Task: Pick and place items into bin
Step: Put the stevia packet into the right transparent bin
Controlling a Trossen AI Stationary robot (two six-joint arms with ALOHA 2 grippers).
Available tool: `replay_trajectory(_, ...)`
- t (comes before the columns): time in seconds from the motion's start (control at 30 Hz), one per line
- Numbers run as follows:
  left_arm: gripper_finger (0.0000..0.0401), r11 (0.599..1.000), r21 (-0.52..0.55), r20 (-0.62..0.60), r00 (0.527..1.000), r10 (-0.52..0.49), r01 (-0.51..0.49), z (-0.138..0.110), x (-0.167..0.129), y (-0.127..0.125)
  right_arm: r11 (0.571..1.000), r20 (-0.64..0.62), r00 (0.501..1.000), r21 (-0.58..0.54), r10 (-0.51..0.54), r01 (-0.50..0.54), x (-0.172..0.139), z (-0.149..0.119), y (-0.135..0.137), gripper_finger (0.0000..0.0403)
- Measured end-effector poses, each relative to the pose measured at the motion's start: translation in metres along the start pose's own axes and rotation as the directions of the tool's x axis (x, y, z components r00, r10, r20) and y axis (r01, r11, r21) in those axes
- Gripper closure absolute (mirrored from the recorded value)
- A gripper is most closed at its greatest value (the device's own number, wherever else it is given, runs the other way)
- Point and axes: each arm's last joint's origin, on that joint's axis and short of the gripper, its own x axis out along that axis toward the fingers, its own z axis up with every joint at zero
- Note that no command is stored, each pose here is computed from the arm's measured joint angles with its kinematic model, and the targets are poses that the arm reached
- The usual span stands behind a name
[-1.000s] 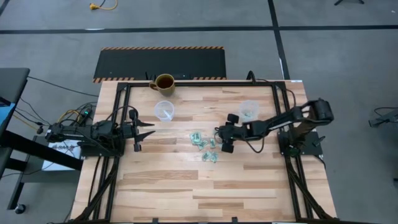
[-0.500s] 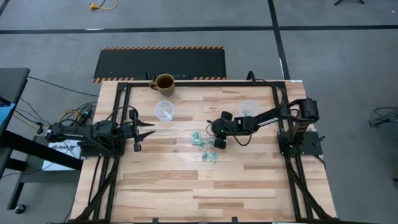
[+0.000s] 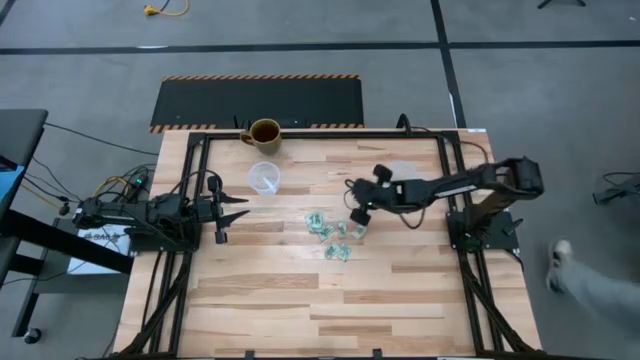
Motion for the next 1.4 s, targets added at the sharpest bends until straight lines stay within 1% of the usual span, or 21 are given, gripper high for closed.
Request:
replay_trajectory(0.1,0.028,1.0,-0.008,0.0,1.0,0.0,0.0,0.0,0.0,0.0,0.989,0.035,0.991,0.078,-0.131,0.128,-0.023,0.001,-0.007,0.0402)
replay_trajectory(0.2,0.028,1.0,-0.005,0.0,1.0,0.0,0.0,0.0,0.0,0.0,0.955,0.041,0.968,0.179,-0.249,0.238,-0.044,-0.003,-0.014,0.0402)
replay_trajectory(0.3,0.028,1.0,-0.004,0.0,1.0,0.0,0.0,0.0,0.0,0.0,0.915,0.003,0.948,0.262,-0.317,0.305,-0.057,-0.012,-0.023,0.0402)
replay_trajectory(0.4,0.028,1.0,-0.008,0.0,1.0,0.0,0.0,0.0,0.0,0.0,0.889,-0.055,0.937,0.301,-0.345,0.345,-0.064,-0.021,-0.029,0.0402)
replay_trajectory(0.57,0.028,1.0,-0.006,0.0,1.0,0.0,0.0,0.0,0.0,0.0,0.862,-0.124,0.915,0.305,-0.385,0.404,-0.061,-0.029,-0.034,0.0398)
replay_trajectory(0.63,0.028,1.0,-0.008,0.0,1.0,0.0,0.0,0.0,0.0,0.0,0.859,-0.137,0.904,0.282,-0.405,0.427,-0.057,-0.03,-0.033,0.0388)
replay_trajectory(0.77,0.028,1.0,-0.004,0.0,1.0,0.0,0.0,0.0,0.0,0.0,0.863,-0.158,0.889,0.221,-0.429,0.455,-0.047,-0.032,-0.031,0.0347)
replay_trajectory(0.87,0.028,1.0,-0.009,0.0,1.0,0.0,0.0,0.0,0.0,0.0,0.855,-0.18,0.879,0.212,-0.441,0.473,-0.039,-0.034,-0.029,0.031)
replay_trajectory(0.9,0.028,1.0,-0.007,0.0,1.0,0.0,0.0,0.0,0.0,0.0,0.856,-0.188,0.879,0.211,-0.438,0.471,-0.037,-0.034,-0.028,0.0298)
replay_trajectory(0.97,0.028,1.0,-0.003,-0.001,1.0,0.0,0.0,0.0,0.0,0.0,0.88,-0.194,0.904,0.226,-0.38,0.418,-0.037,-0.034,-0.021,0.0279)
replay_trajectory(1.03,0.028,1.0,-0.007,0.0,1.0,0.0,0.0,0.0,0.0,0.0,0.915,-0.159,0.948,0.259,-0.274,0.308,-0.04,-0.03,-0.007,0.0265)
replay_trajectory(1.07,0.028,1.0,-0.009,0.0,1.0,0.0,0.0,0.0,0.0,0.0,0.935,-0.119,0.969,0.26,-0.217,0.241,-0.044,-0.026,0.001,0.026)
replay_trajectory(1.1,0.028,1.0,-0.009,0.0,1.0,0.0,0.0,0.0,0.0,0.0,0.951,-0.072,0.983,0.252,-0.168,0.18,-0.048,-0.023,0.009,0.0257)
replay_trajectory(1.17,0.028,1.0,-0.003,0.0,1.0,0.0,0.0,0.0,0.0,0.0,0.976,0.01,0.996,0.198,-0.089,0.085,-0.058,-0.018,0.025,0.0253)
replay_trajectory(1.27,0.028,1.0,-0.008,0.0,1.0,0.0,0.0,0.0,0.0,0.0,0.994,0.044,0.998,0.103,-0.035,0.03,-0.067,-0.021,0.038,0.0254)
replay_trajectory(1.4,0.028,1.0,-0.002,0.0,1.0,0.0,0.0,0.0,0.0,0.0,0.998,0.026,0.999,0.064,-0.022,0.02,-0.058,-0.033,0.051,0.0257)
